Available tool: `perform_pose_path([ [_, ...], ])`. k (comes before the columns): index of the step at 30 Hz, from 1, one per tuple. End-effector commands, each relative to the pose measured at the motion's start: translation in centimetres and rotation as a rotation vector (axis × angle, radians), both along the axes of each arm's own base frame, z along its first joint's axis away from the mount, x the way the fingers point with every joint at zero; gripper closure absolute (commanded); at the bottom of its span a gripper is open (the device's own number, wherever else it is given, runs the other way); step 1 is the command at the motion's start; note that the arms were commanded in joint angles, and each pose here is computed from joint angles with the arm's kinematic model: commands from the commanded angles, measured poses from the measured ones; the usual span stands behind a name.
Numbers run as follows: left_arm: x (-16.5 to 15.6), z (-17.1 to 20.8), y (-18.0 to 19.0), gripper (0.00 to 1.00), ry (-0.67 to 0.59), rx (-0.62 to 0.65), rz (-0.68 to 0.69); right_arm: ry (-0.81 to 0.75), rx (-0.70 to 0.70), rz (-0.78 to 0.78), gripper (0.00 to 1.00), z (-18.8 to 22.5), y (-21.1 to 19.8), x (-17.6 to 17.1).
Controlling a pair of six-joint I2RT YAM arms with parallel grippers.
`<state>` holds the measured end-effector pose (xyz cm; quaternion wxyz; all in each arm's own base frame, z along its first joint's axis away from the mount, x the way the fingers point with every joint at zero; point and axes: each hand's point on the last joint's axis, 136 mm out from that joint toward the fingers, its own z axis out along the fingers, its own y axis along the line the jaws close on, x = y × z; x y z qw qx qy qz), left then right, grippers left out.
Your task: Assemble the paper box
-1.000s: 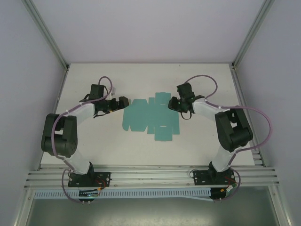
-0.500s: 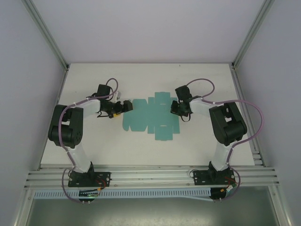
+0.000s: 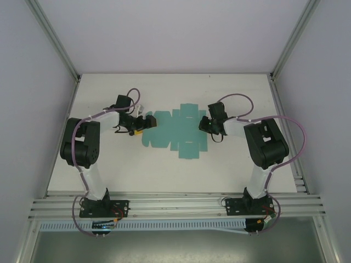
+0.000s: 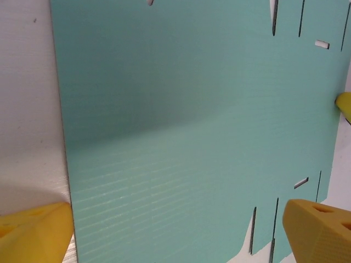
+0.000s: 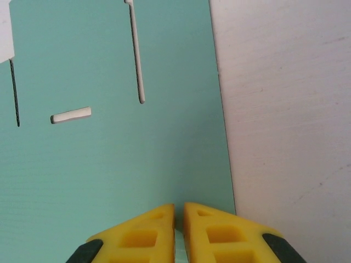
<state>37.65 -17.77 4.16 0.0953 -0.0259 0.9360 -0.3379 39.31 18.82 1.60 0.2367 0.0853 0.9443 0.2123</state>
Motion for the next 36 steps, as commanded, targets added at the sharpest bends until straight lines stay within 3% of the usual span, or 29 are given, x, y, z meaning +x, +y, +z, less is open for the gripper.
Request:
perform_pose_path([
  [1, -1.4, 2.5, -4.9, 0.04, -0.001, -0.216, -0.136, 0.276, -0.125, 0.032, 0.86, -7.0, -2.6, -6.9],
  [13, -2.1, 12.5, -6.3, 0.03, -0.288, -0.441, -0.19, 0.259, -0.078, 0.058, 0.88, -7.0, -1.6, -6.8],
  [18, -1.8, 12.7, -6.7, 0.06, -0.302, -0.471, -0.207, 0.249, -0.059, 0.072, 0.88, -7.0, -1.2, -6.6],
  [23, -1.1, 11.7, -7.2, 0.17, -0.267, -0.486, -0.219, 0.242, -0.046, 0.09, 0.88, -7.3, -0.7, -6.6],
  [36, 1.6, 4.7, -6.5, 0.27, -0.118, -0.119, -0.15, 0.253, -0.044, 0.109, 0.89, -7.7, -0.4, -6.7],
])
